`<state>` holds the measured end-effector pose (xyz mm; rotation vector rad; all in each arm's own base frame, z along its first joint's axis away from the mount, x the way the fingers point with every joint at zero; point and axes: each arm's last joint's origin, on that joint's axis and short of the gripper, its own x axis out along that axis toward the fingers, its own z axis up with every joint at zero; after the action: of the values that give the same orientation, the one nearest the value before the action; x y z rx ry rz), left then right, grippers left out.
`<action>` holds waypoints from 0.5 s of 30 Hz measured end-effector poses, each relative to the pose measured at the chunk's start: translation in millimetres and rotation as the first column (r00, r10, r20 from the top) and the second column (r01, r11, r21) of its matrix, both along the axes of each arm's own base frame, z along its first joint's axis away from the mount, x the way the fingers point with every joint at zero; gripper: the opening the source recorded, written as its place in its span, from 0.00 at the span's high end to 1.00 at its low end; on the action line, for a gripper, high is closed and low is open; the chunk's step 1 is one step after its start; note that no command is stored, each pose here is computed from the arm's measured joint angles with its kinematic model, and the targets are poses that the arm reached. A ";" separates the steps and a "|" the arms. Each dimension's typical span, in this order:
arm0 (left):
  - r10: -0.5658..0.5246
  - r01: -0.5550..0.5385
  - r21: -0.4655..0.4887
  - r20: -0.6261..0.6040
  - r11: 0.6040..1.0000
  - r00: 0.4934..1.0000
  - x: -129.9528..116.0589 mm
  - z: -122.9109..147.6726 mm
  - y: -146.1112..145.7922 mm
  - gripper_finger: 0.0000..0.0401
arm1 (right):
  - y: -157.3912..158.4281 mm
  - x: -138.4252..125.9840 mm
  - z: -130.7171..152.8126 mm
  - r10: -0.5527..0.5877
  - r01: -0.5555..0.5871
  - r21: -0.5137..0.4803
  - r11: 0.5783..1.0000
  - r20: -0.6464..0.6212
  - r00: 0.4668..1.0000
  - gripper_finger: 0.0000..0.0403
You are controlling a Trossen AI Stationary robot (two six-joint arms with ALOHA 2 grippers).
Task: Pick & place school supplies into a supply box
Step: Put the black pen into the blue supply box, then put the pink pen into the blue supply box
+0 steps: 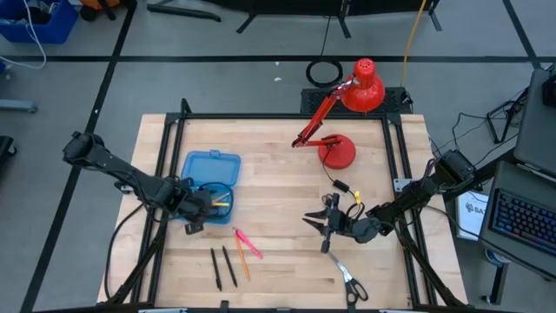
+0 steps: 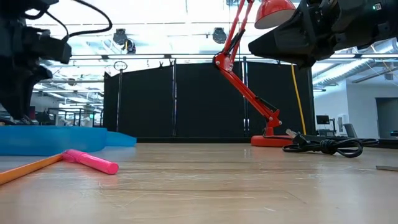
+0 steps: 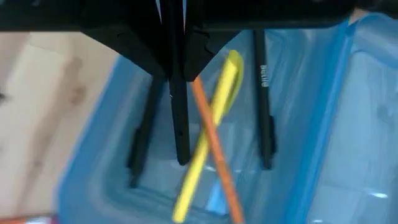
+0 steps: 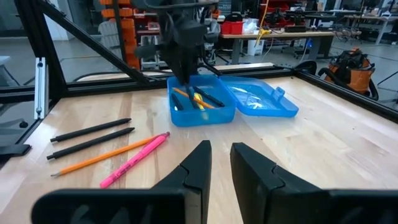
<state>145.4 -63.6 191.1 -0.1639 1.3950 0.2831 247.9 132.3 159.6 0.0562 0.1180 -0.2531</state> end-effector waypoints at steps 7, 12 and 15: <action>0.026 -0.026 0.045 0.010 0.999 1.000 -1.2 -3.0 2.0 0.70 | -0.1 0.0 -0.3 0.000 0.000 -0.002 1.000 -0.003 1.000 0.88; 0.043 -0.044 0.050 0.020 0.998 0.999 -1.4 -2.5 2.4 0.66 | 0.0 0.0 -0.2 -0.001 0.001 0.016 1.000 0.002 1.000 0.88; 0.046 -0.050 0.071 0.050 0.996 0.998 -2.4 -0.5 2.5 0.67 | -2.5 1.5 -0.7 -0.004 0.004 0.052 0.999 0.006 1.000 0.88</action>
<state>142.9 -61.0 190.6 -0.1439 1.3322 0.3666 249.4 129.9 158.9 0.1092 0.1182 -0.2540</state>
